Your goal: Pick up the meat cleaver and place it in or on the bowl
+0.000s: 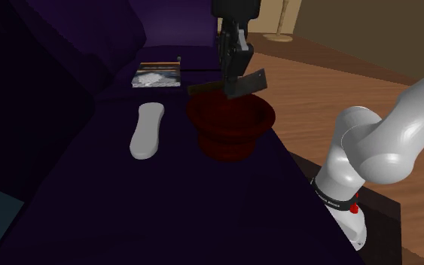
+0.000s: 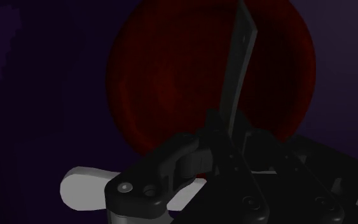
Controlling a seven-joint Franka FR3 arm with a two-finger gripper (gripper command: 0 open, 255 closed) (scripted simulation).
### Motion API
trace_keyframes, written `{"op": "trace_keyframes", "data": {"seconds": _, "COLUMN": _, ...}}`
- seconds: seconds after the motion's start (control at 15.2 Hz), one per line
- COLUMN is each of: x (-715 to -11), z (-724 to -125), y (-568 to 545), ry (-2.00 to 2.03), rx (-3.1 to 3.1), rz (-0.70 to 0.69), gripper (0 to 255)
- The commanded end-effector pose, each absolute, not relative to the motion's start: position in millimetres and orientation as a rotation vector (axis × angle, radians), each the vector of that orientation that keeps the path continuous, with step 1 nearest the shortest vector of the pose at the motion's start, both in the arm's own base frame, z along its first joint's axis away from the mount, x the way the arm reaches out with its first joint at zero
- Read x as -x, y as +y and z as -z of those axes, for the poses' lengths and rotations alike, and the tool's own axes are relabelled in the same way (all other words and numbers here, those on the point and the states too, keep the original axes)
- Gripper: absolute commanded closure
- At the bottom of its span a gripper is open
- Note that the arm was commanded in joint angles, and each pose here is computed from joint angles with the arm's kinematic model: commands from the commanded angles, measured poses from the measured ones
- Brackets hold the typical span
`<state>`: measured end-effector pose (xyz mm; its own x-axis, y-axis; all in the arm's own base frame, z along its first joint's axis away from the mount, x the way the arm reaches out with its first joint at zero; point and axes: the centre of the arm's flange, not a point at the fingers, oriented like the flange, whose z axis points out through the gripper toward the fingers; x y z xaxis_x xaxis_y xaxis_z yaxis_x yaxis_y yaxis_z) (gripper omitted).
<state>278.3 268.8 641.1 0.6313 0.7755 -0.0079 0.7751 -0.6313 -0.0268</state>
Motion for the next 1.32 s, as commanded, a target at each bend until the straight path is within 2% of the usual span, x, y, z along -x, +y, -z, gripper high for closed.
{"op": "trace_keyframes", "data": {"seconds": 0.0, "x": -280, "z": -630, "y": 269, "ry": -1.339, "rx": 2.819, "rz": -0.028, "gripper": 255}}
{"op": "trace_keyframes", "data": {"seconds": 0.53, "x": -280, "z": -626, "y": 269, "ry": -1.339, "rx": 2.819, "rz": -0.028, "gripper": 255}}
{"op": "trace_keyframes", "data": {"seconds": 0.59, "x": -280, "z": -626, "y": 269, "ry": -1.339, "rx": 2.819, "rz": -0.028, "gripper": 0}}
{"op": "trace_keyframes", "data": {"seconds": 0.92, "x": -280, "z": -626, "y": 269, "ry": -1.339, "rx": 2.819, "rz": -0.028, "gripper": 0}}
{"op": "trace_keyframes", "data": {"seconds": 1.25, "x": -281, "z": -676, "y": 269, "ry": -1.339, "rx": 2.819, "rz": -0.028, "gripper": 0}}
